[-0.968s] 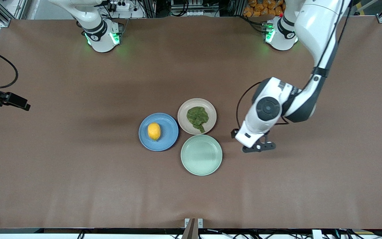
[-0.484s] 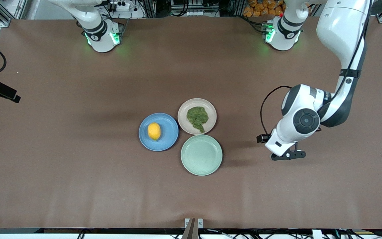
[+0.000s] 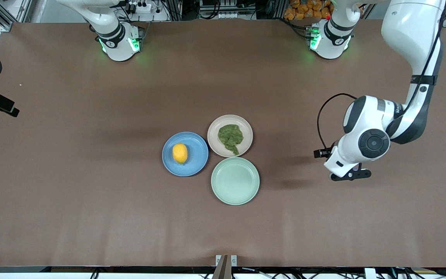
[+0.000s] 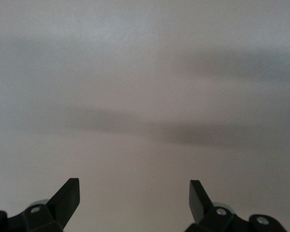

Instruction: Place lemon and lettuce in plates

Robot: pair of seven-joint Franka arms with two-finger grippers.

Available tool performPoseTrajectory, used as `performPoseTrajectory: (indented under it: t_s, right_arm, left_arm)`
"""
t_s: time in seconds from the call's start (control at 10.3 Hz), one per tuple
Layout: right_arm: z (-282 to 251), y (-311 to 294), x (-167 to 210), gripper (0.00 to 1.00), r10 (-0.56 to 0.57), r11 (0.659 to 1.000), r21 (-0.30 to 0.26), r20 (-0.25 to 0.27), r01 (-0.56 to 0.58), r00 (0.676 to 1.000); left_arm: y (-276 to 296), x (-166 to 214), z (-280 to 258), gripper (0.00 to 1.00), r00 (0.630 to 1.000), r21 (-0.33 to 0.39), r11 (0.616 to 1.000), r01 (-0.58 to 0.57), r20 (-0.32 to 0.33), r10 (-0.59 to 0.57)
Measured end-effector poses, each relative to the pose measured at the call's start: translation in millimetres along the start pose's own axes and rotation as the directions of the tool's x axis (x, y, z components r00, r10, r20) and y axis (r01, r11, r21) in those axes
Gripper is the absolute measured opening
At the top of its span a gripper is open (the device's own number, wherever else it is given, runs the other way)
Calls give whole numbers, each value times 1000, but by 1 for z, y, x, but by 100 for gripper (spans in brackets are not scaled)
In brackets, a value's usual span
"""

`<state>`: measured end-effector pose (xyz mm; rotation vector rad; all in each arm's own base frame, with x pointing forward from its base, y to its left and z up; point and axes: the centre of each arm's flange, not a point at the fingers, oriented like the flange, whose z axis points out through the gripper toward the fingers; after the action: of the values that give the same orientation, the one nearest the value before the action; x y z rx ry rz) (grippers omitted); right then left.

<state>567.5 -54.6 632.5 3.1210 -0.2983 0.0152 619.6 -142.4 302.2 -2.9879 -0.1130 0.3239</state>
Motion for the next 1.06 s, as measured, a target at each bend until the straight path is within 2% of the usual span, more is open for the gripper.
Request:
performPoseTrajectory:
  t_s: [0.29,0.48,0.68,1.06]
  right_arm:
    - [-2,-5,-1,100,-11,1000,1,-4,11,1000]
    - [-2,-10,-3,100,-18,1000,3,4,18,1000]
    - [-1,-17,-5,100,-33,999,5,19,33,999]
    - [1,-27,-9,100,-51,999,5,37,51,998]
  left_arm:
    - [-8,-35,10,100,999,19,1000,0,46,-1]
    - [-24,-59,-3,100,998,-73,997,-9,68,14]
    - [-56,-73,-44,100,997,-146,987,-74,-2,75]
    - [-63,-83,-143,100,974,-164,978,-127,-205,93]
